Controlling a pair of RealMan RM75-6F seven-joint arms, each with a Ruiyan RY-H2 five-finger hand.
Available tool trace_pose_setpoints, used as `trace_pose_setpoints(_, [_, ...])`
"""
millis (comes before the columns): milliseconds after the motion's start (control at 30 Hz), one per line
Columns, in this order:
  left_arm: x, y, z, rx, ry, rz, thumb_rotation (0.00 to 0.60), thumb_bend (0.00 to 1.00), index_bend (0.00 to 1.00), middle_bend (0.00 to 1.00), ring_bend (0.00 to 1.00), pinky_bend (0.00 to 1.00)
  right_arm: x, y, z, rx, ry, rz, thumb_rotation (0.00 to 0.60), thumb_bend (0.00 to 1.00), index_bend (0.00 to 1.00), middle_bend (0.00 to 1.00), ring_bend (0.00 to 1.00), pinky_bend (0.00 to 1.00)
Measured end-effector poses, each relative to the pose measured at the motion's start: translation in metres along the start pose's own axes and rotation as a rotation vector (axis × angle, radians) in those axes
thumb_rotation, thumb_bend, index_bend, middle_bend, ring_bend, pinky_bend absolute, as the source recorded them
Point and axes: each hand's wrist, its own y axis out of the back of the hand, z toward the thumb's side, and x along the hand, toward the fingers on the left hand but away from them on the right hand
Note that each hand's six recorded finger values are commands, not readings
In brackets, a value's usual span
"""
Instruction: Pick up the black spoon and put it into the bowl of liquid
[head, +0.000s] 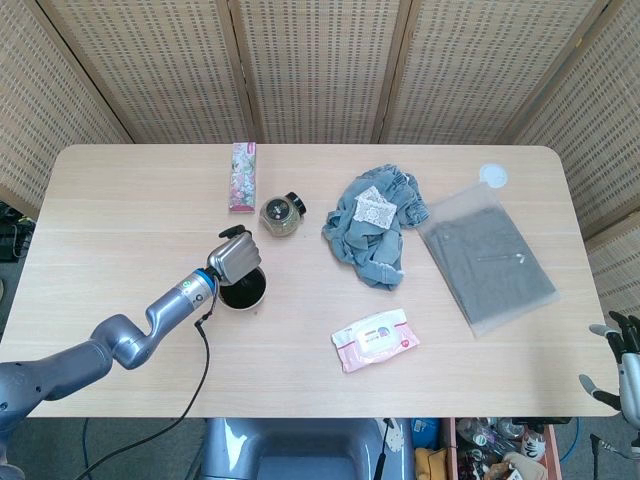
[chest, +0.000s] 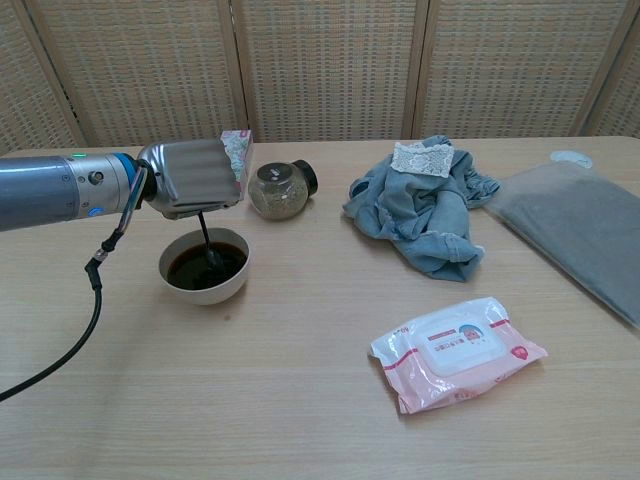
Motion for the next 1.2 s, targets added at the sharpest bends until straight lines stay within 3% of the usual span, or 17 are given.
trace_pose_setpoints(333, [-0.018, 0.005, 0.011, -0.024, -0.034, 0.029, 0.6, 0.47, 0.74, 0.68, 0.51, 0.62, -0.001, -0.003, 0.001, -0.009, 0.001, 0.006, 0.6, 0.29, 0.33, 0.22, 0.14, 0.27])
trace_pose_setpoints(667, [-0.005, 0.016, 0.012, -0.014, -0.012, 0.039, 0.6, 0.47, 0.74, 0.68, 0.51, 0.62, 0.001, -0.002, -0.001, -0.009, -0.006, 0.003, 0.6, 0.29, 0.33, 0.22, 0.14, 0.27])
trace_pose_setpoints(933, [0.008, 0.007, 0.006, -0.01, 0.019, -0.001, 0.6, 0.47, 0.73, 0.68, 0.51, 0.62, 0.004, -0.002, -0.004, -0.006, -0.019, 0.004, 0.6, 0.29, 0.33, 0.22, 0.14, 0.27])
trace_pose_setpoints(1200, [-0.004, 0.002, 0.009, -0.031, 0.008, -0.003, 0.6, 0.47, 0.74, 0.68, 0.51, 0.62, 0.002, -0.004, -0.001, -0.009, -0.006, 0.008, 0.6, 0.3, 0.33, 0.22, 0.15, 0.27])
